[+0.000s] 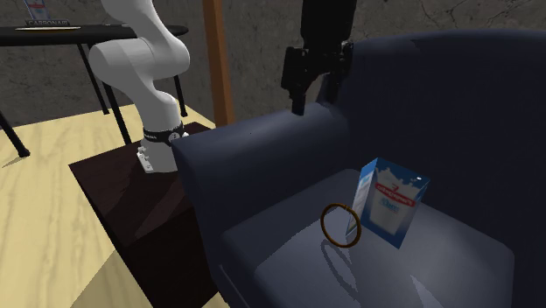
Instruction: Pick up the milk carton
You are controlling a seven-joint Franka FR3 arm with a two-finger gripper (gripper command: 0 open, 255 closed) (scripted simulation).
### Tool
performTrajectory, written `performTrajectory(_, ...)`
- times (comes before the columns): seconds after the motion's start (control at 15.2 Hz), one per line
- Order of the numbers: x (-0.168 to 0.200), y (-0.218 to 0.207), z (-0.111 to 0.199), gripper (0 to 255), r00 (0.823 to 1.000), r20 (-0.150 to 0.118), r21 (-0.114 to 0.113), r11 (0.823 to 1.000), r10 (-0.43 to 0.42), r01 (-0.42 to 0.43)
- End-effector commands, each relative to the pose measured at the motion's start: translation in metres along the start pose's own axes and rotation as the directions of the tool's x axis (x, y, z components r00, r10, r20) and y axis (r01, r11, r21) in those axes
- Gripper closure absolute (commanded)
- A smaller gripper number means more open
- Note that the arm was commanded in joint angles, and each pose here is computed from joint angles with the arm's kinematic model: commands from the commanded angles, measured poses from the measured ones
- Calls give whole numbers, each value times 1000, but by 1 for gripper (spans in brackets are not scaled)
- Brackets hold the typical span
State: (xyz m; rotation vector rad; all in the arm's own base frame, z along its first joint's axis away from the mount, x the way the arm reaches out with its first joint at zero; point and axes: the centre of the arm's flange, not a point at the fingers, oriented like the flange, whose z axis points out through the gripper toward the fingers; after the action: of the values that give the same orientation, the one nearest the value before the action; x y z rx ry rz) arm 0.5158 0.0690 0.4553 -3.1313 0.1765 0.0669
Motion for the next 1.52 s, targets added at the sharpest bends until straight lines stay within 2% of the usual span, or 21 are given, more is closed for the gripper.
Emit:
performTrajectory(0.0,23,-8,13,0,1000,5,-4,1000,-5,5)
performTrajectory(0.86,167,-73,96,0,998,43,-31,999,-34,36)
performTrajectory(1.45,174,-76,139,0,998,45,-32,999,-36,37)
